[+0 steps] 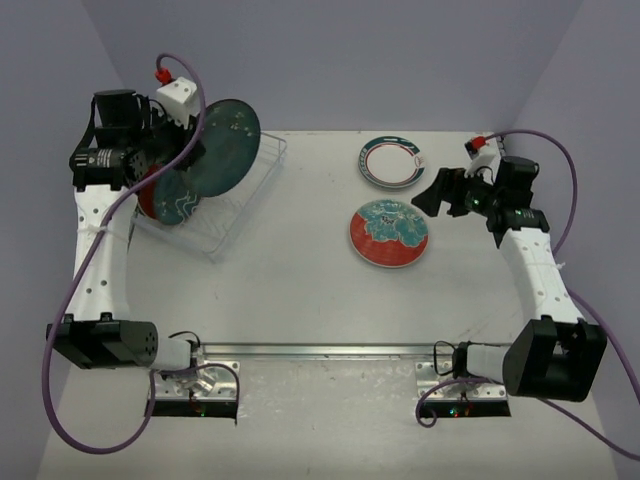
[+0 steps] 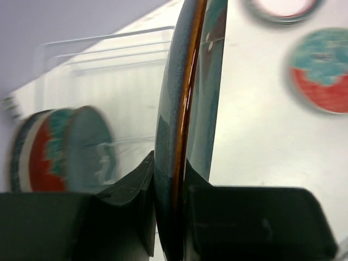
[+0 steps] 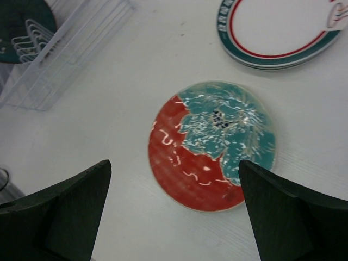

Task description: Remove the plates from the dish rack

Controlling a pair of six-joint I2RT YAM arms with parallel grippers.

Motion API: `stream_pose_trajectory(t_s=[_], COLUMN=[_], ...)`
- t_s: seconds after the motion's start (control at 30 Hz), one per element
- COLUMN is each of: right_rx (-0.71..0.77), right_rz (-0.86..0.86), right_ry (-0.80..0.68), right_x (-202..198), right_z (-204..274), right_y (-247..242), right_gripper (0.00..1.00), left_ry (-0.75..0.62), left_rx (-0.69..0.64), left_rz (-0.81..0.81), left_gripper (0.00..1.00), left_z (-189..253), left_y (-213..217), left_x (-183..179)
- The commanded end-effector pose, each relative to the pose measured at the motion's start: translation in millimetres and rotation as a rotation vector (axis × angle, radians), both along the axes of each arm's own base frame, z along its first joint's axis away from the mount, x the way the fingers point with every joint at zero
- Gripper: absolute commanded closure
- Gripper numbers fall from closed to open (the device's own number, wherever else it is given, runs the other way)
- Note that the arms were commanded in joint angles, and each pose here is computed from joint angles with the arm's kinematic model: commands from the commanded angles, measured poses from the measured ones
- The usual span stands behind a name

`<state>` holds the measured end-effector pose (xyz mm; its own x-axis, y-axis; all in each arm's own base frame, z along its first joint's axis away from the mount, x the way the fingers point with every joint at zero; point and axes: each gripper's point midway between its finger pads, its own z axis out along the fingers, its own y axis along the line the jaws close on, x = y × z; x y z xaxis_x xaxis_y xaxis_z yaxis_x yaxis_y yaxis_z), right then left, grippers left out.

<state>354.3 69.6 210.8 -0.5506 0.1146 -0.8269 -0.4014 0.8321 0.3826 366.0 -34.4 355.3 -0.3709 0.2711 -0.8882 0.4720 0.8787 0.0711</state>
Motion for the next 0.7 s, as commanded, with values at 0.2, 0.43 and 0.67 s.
stream_pose_trajectory(t_s=[0.2,0.43,0.67], right_rx=[0.139,0.207,0.267], right_rz=[0.468,0.576,0.573], right_ry=[-0.020,0.064,0.223], right_x=[-47.6,-61.6,-49.7], right_z=[35.9,41.1,25.3], right_y=[142.8,189.3,218.5], right_gripper=[0.09,0.16,0.41], left_ry=[0.162,0.194,0.225], left_rx=[-0.481,-0.492,-0.498], left_rz=[-0.488,-0.525,-0.544], left_gripper=[1.00,1.00,1.00], left_z=[-0.2,-14.7,-26.2], left_y=[-140.3,-152.6,-158.3], left_x=[-77.2,-87.9,-87.1])
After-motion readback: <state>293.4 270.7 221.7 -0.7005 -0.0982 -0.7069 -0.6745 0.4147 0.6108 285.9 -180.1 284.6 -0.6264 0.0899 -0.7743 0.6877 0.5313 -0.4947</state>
